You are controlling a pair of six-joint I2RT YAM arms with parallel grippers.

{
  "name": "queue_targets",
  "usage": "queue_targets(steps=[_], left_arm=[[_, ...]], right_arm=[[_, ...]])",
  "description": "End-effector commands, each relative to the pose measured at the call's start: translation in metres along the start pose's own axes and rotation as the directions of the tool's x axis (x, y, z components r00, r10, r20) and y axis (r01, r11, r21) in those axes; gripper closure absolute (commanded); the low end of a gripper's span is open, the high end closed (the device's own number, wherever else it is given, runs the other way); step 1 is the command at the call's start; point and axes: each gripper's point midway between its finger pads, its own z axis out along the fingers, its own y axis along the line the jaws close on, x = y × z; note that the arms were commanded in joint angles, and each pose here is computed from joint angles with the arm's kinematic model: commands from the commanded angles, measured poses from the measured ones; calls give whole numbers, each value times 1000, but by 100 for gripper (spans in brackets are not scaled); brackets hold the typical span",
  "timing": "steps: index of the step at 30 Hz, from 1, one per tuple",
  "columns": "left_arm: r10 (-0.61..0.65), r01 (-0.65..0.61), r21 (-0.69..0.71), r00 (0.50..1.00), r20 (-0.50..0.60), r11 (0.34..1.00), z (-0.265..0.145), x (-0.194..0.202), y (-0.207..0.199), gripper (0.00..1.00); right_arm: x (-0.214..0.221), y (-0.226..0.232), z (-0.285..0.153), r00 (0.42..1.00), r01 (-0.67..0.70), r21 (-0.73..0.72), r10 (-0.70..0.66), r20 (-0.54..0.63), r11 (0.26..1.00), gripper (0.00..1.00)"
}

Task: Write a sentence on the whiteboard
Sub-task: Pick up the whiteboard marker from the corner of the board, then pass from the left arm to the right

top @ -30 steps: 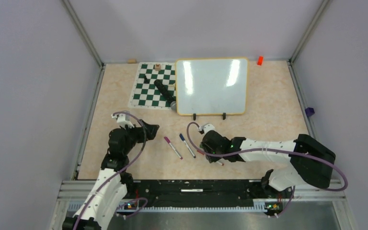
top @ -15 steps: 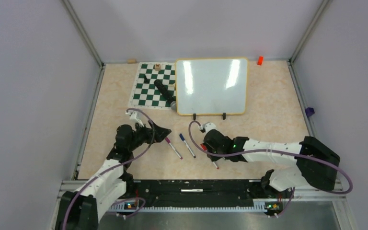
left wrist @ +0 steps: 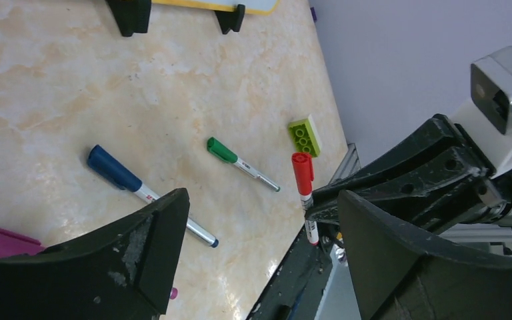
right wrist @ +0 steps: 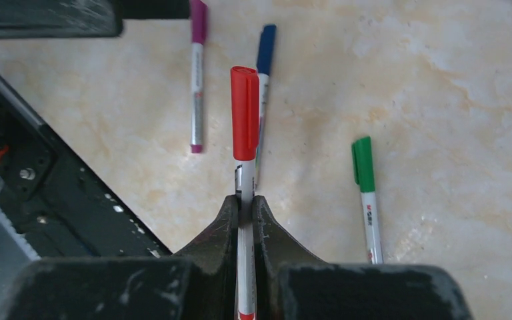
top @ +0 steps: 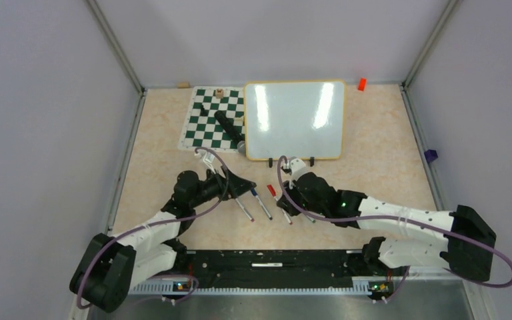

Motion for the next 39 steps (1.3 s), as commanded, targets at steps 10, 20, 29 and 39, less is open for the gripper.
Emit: queue_targets(steps=[10, 20, 29, 39], left_arm=[[-6, 13, 194, 999, -37, 981, 16, -10, -59, 30], [-7, 23, 207, 997, -78, 978, 17, 5, -64, 47], [-10, 23, 189, 998, -65, 982, 16, 4, -63, 100], [-101, 77, 260, 992, 81, 962, 7, -28, -89, 100]], right_arm=[[-63, 64, -13, 984, 53, -272, -4, 177, 961, 100], [-67, 75, -6, 985, 72, -308, -20, 171, 949, 100], [-65, 71, -5, 986, 51, -291, -2, 165, 955, 92], [-88, 53, -34, 918, -141, -285, 233, 320, 948, 35]])
